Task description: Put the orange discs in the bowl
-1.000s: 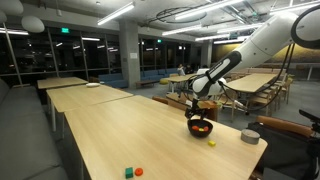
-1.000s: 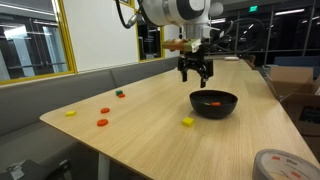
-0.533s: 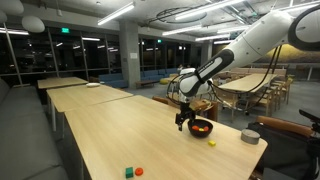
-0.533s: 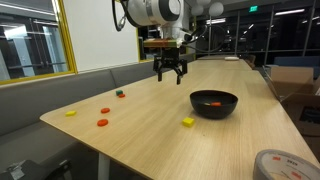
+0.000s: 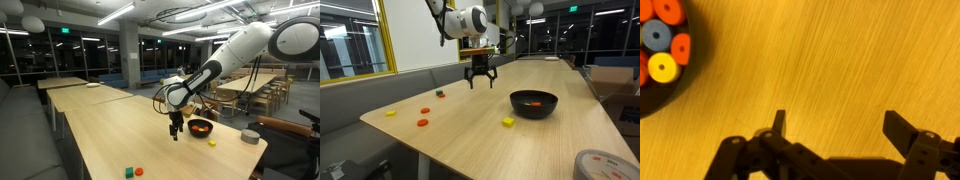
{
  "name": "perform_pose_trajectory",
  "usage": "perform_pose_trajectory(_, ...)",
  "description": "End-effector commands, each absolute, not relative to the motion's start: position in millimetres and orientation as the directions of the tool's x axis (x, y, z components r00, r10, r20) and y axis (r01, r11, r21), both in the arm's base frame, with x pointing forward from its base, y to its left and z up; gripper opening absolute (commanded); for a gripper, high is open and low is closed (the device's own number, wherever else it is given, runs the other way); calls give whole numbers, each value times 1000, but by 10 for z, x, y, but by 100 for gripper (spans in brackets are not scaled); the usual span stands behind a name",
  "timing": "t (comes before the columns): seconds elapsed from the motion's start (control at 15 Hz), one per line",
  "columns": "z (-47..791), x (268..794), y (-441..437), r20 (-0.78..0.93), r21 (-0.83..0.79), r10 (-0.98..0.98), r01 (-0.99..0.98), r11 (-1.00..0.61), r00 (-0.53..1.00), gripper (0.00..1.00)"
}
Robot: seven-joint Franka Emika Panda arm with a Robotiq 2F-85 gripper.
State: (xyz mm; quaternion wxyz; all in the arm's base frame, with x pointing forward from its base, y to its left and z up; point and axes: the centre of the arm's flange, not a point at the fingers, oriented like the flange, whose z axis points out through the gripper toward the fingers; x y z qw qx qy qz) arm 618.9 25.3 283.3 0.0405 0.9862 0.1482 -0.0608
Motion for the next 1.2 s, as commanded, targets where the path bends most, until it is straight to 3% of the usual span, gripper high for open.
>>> perform_pose_trajectory(0.0, 2698, 6335, 473, -147, 87, 464, 479, -874, 873, 100)
perform_pose_trajectory(0.53, 2517, 6201, 1133, 16, 173, 723, 711, -682, 690, 100)
perform_pose_trajectory(1.13, 2457, 6040, 1960, 158, 27, 762, 768, -640, 629, 100)
